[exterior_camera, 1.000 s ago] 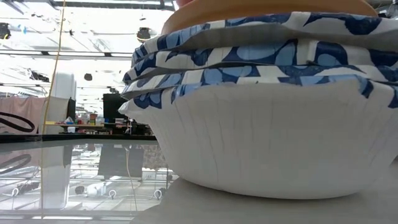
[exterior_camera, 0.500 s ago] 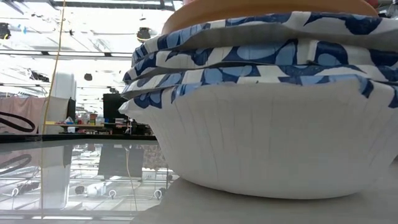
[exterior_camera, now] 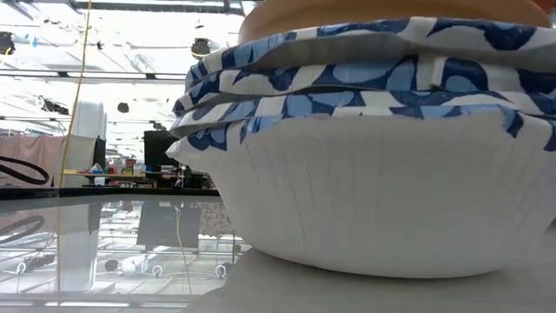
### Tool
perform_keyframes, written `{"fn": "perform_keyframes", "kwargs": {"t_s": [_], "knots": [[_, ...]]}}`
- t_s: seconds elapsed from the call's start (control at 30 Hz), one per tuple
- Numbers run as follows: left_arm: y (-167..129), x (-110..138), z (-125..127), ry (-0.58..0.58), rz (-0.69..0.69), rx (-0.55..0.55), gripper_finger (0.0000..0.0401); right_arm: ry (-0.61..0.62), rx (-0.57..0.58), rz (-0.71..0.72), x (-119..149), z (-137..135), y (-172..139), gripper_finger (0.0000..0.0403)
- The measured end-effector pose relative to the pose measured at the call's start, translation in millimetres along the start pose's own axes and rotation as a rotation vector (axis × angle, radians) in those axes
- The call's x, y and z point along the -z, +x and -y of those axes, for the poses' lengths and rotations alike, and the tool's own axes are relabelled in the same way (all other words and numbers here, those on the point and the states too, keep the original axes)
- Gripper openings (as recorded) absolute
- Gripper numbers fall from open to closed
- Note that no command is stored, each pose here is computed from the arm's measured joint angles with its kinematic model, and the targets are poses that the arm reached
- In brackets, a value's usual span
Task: Nest bowls inside each other by size order
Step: Stack the orange bowl on top of the brown bowl
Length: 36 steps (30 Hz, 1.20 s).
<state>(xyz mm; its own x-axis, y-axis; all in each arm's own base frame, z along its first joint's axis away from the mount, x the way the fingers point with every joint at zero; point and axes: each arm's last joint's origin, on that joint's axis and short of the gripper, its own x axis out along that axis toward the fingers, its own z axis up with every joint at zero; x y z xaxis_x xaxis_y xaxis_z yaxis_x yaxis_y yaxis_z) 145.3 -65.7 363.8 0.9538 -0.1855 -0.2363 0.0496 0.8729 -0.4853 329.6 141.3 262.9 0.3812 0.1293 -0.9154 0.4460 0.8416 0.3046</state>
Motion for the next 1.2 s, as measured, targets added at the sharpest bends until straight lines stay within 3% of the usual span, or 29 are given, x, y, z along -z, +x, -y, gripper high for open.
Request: {"fn": "perform_keyframes", "kwargs": {"t_s": [0.27, 0.43, 0.6, 0.87, 1.2], "knots": [[-0.4, 7.4, -1.1, -0.039, -0.12, 0.051, 0.0158, -0.034, -0.06, 0.007, -6.7, -2.0, -1.3, 0.0188], [-1.3, 14.0, -5.6, -0.07, -0.192, 0.006, 0.0158, -0.041, -0.059, 0.06, -14.2, -3.4, -11.5, 0.02], [-1.6, 15.5, -6.0, -0.071, -0.216, 0.011, 0.0158, -0.066, -0.06, 0.105, -12.5, -10.0, -30.5, 0.0189], [-2.6, 17.4, -2.7, -0.067, -0.222, 0.026, 0.0158, -0.078, -0.175, 0.153, 9.6, -20.8, -75.2, 0.0162], [-2.4, 14.8, 0.6, -0.101, -0.179, 0.037, 0.0158, -0.147, -0.168, 0.23, 29.6, -22.3, -100.7, 0.0087]]}}
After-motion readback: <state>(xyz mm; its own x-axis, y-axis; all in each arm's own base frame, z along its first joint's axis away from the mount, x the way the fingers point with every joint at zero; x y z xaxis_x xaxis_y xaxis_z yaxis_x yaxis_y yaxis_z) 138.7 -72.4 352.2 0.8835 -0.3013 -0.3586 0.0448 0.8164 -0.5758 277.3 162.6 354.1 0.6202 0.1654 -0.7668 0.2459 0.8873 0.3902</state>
